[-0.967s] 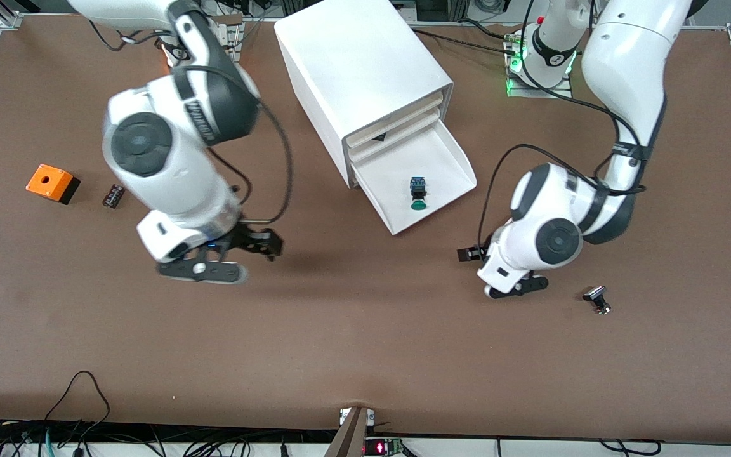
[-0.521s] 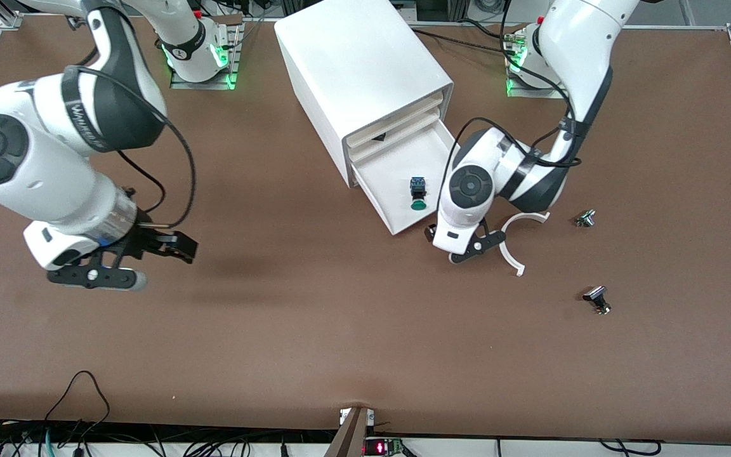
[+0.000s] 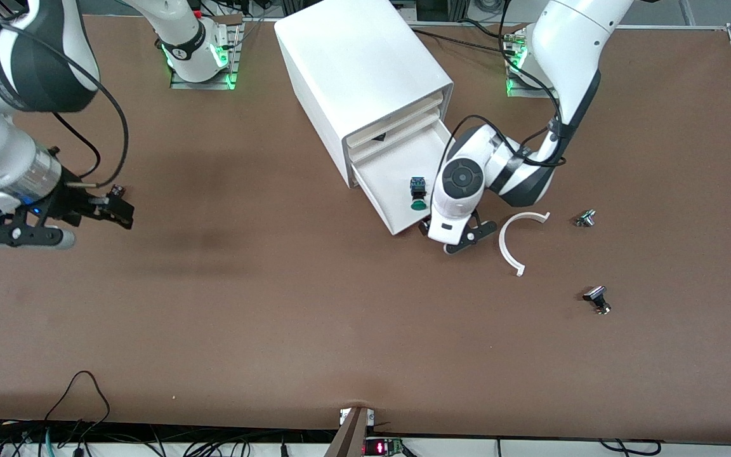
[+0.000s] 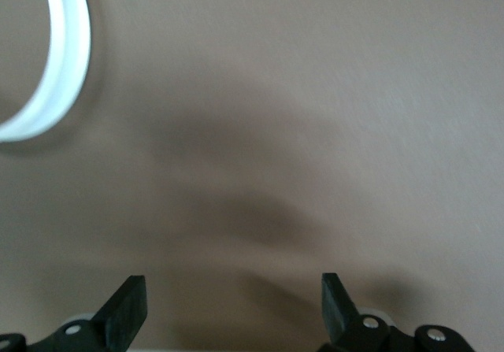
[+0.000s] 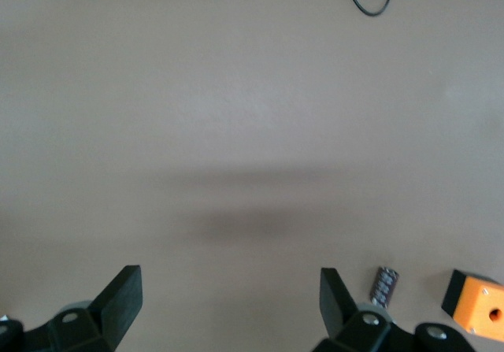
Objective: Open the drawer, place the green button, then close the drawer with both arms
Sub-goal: 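Withdraw the right gripper while the left gripper moves to the drawer front, then push the drawer shut into the cabinet with the left gripper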
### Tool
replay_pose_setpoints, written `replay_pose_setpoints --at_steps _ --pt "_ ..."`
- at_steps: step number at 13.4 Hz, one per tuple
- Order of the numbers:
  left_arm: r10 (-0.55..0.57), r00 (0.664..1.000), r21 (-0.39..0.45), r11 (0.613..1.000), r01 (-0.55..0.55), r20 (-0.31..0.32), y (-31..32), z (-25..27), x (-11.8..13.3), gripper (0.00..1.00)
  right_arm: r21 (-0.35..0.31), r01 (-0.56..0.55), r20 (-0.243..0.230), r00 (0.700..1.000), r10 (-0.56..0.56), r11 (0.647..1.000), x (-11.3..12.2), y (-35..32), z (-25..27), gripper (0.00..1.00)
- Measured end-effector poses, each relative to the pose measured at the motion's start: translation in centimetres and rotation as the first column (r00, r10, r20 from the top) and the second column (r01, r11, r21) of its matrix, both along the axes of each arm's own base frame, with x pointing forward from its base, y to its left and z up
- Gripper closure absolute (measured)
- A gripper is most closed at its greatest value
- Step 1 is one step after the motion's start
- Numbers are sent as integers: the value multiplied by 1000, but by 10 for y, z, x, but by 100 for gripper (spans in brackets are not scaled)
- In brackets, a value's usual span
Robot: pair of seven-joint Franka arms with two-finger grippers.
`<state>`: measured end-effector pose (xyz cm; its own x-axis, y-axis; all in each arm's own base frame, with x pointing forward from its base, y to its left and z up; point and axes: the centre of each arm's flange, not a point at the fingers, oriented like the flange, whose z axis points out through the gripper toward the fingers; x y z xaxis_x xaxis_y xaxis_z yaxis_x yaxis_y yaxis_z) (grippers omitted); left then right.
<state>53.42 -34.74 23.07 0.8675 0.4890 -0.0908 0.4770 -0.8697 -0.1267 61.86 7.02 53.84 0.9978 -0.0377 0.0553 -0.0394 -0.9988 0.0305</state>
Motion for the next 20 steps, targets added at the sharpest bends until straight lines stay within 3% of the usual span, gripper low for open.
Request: replay_pose_setpoints --at_steps 5,7,10,20 --pt "30 997 -60 998 -34 -78 -30 0 -31 2 25 23 5 1000 -23 999 -60 -23 38 0" --pt "19 994 -55 998 -26 -111 -36 0 -41 2 30 31 4 999 -31 999 -71 -27 47 0" --pt "21 981 -68 997 -34 -191 -51 0 -61 2 30 36 4 999 -36 999 -71 -28 47 0" --pt "75 944 -127 984 -122 -322 -70 -6 -88 2 29 58 48 997 -60 998 -56 -28 64 0"
